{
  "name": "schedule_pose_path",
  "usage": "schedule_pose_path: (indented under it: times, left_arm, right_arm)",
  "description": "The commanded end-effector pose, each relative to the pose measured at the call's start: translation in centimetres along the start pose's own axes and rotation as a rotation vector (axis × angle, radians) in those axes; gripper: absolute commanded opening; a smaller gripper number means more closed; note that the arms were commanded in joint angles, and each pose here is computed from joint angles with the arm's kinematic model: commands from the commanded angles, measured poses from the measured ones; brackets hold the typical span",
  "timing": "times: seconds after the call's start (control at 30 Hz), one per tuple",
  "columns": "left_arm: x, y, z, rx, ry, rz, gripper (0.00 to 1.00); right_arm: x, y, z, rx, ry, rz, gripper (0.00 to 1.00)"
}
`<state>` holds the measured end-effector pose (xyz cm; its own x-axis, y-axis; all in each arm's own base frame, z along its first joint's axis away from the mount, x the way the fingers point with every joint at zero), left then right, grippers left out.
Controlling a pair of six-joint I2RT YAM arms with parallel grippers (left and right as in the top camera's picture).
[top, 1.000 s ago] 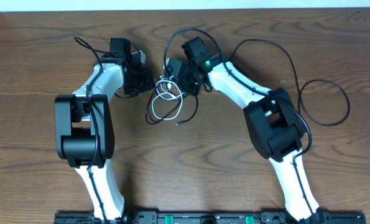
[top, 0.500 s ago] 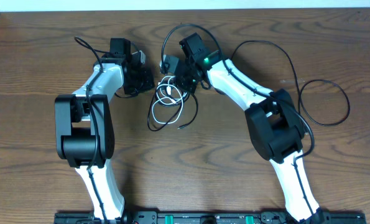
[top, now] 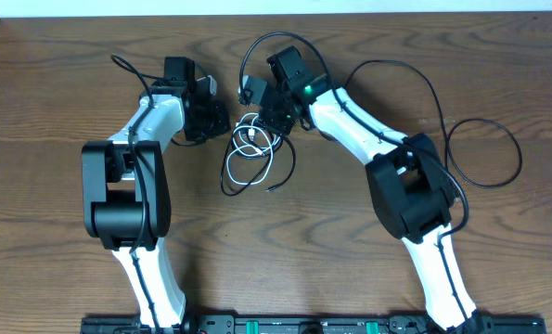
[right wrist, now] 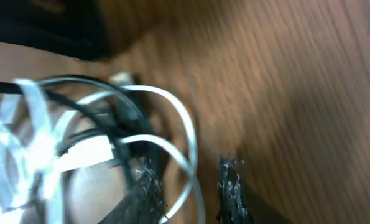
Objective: Untangle cables
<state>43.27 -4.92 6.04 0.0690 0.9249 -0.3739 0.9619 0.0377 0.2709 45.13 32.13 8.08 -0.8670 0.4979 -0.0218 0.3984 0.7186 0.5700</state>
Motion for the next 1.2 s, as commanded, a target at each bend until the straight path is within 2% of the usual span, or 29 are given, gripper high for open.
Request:
schedule_pose_path:
  times: [0.0, 0.33, 0.83, 1.17]
  left_arm:
    - [0.5, -0.7, 0.8, 0.028, 0.014, -0.017, 0.08]
    - [0.5, -0.7, 0.8, 0.028, 0.014, -0.016, 0.08]
    - [0.5, -0.7, 0.8, 0.028, 0.014, -0.017, 0.08]
    - [0.5, -0.7, 0.8, 0.029, 0.014, -0.017, 0.08]
  right_arm:
    - [-0.9, -0.8, 1.2, 0.038, -0.074, -0.004, 0.29]
    - [1.1, -2.9, 1.3, 0.168, -0.004, 0.012, 0.31]
    - [2.0, -0.3, -2.1, 0.116, -0.009, 0.056, 0.36]
    - [5.4, -1.3, -2.6, 0.172, 0.192, 0.097, 0.39]
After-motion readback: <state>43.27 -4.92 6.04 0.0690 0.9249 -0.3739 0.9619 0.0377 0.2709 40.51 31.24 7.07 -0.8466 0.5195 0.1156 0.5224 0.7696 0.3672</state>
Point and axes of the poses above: each gripper's point midway between its finger pads, its own z axis out along the fingers, its own x axis along the line the jaws close on, y = z × x, the point moved 6 cm from there along -z, back along the fingers, and after that the axes turned 11 degrees about z, right-handed, at the moved point
